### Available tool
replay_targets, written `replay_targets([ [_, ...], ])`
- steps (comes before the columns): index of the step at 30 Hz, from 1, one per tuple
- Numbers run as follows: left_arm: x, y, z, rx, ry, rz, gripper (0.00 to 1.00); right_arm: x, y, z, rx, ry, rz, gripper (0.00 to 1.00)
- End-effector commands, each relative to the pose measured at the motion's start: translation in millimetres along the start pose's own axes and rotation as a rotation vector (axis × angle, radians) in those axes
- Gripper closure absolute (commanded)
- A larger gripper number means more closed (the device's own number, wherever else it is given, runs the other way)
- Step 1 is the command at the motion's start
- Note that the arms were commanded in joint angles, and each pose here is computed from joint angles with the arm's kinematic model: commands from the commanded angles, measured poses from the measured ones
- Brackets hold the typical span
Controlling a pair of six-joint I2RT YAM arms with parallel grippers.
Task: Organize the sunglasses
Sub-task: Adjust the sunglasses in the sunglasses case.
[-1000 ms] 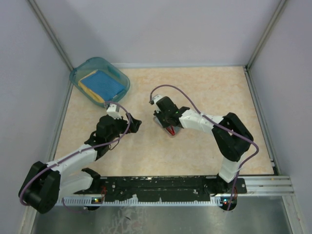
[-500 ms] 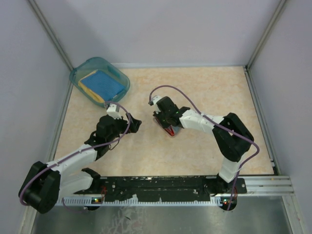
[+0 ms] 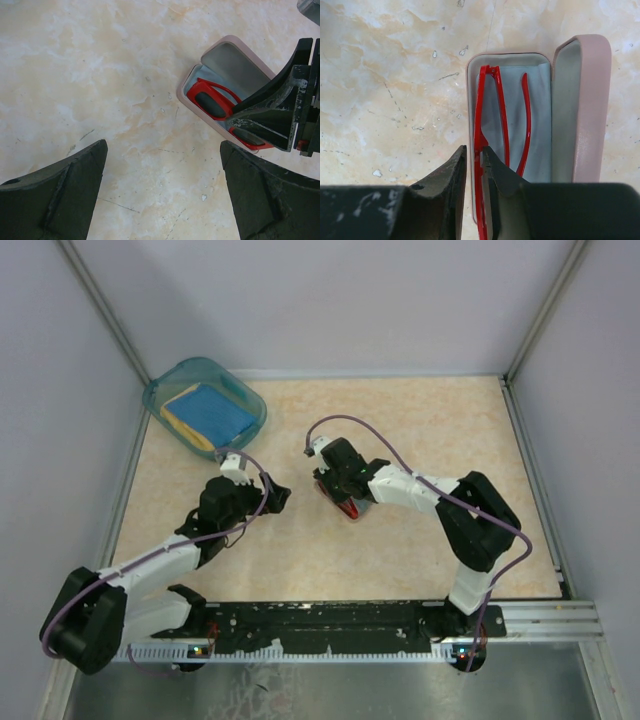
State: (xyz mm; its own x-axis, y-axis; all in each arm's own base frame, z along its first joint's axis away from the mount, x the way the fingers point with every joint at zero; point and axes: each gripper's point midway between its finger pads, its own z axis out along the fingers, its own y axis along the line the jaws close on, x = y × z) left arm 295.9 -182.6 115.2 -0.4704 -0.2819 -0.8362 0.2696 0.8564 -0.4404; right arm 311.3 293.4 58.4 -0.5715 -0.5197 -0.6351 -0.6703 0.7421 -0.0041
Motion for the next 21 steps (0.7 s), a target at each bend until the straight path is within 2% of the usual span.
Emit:
replay_targets([
  [1,-11.9,-7.9,3.0,0.029,-0.028,-0.001,0.0,-20.9,-1.7,-12.8,0.002,-0.07,-0.001,0.8],
  [4,-11.3,-8.2,3.2,0.031,-0.026,-0.001,0.0,-23.4,-2.6,-15.1,0.009,-0.078,-0.001,0.77],
  [16,-11.7,-13.2,9.4,0.053,-0.019,0.002,0.0,-36.5,-7.9,-29.8,0.035,-0.117,-0.006,0.76],
  [21,-11.0,-14.7,16.8,0.06,-0.012,0.008,0.0,-51.6,-11.9,-51.6,0.058,-0.186,0.01,0.75],
])
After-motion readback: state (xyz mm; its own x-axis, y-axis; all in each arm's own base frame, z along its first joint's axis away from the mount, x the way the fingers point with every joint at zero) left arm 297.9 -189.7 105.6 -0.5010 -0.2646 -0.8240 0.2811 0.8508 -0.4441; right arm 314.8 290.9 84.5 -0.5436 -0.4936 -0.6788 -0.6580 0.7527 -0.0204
